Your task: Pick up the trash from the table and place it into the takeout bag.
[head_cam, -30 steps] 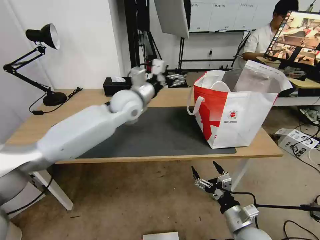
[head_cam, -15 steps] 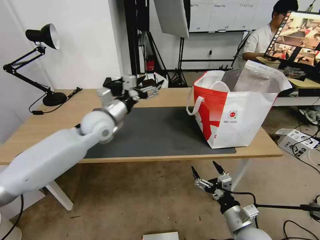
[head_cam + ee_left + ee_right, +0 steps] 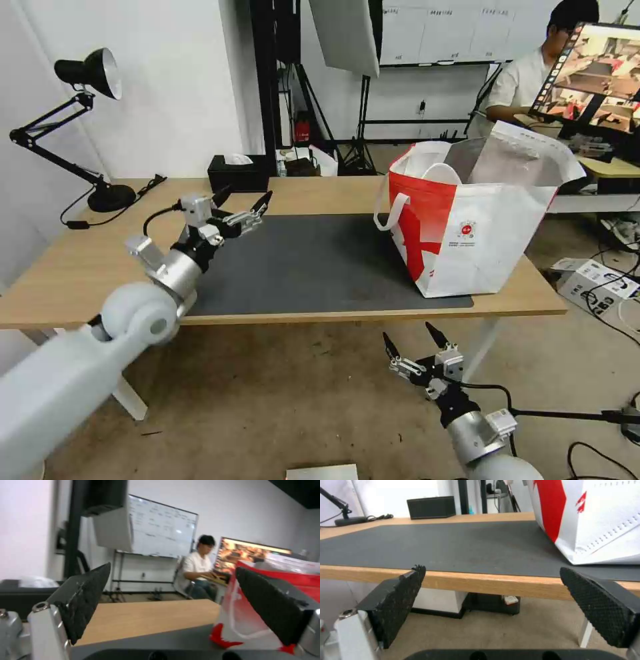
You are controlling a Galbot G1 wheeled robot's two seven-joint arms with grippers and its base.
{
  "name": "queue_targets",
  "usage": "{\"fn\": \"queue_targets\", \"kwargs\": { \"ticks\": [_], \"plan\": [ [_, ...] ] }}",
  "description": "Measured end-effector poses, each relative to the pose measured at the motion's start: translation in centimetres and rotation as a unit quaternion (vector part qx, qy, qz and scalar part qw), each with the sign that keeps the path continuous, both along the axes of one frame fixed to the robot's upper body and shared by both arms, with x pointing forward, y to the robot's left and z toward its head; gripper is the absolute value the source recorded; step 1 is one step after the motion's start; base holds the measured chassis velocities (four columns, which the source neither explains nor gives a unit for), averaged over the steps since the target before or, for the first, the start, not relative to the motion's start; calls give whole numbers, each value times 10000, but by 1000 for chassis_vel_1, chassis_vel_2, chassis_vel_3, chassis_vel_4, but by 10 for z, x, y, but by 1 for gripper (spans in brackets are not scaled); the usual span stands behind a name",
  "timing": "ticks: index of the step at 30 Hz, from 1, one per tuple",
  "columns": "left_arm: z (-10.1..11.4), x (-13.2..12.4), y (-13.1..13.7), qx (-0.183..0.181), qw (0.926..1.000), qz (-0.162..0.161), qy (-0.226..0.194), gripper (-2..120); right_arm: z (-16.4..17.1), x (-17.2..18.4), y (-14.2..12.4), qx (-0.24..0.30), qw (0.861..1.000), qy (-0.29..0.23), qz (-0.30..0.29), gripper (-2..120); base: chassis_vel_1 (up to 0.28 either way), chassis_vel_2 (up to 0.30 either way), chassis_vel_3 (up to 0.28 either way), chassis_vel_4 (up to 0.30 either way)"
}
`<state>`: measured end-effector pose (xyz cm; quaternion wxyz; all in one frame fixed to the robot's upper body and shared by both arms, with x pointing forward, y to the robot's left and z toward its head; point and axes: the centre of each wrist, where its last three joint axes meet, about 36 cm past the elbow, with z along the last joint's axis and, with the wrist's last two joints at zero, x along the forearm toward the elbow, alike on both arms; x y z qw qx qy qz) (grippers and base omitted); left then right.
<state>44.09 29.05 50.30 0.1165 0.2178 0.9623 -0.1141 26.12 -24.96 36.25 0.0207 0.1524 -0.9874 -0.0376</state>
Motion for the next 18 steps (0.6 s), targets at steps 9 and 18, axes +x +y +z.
{"fn": "queue_targets", "kwargs": {
  "ticks": [9, 18],
  "plan": [
    [-51, -45, 7, -75, 9976, 688, 16, 100, 0, 0, 0, 0, 10000, 0, 1, 100, 0, 0, 0, 0],
    [-95, -87, -1, -218, 9932, 1121, 223, 100, 0, 0, 0, 0, 10000, 0, 1, 100, 0, 0, 0, 0]
  ]
}}
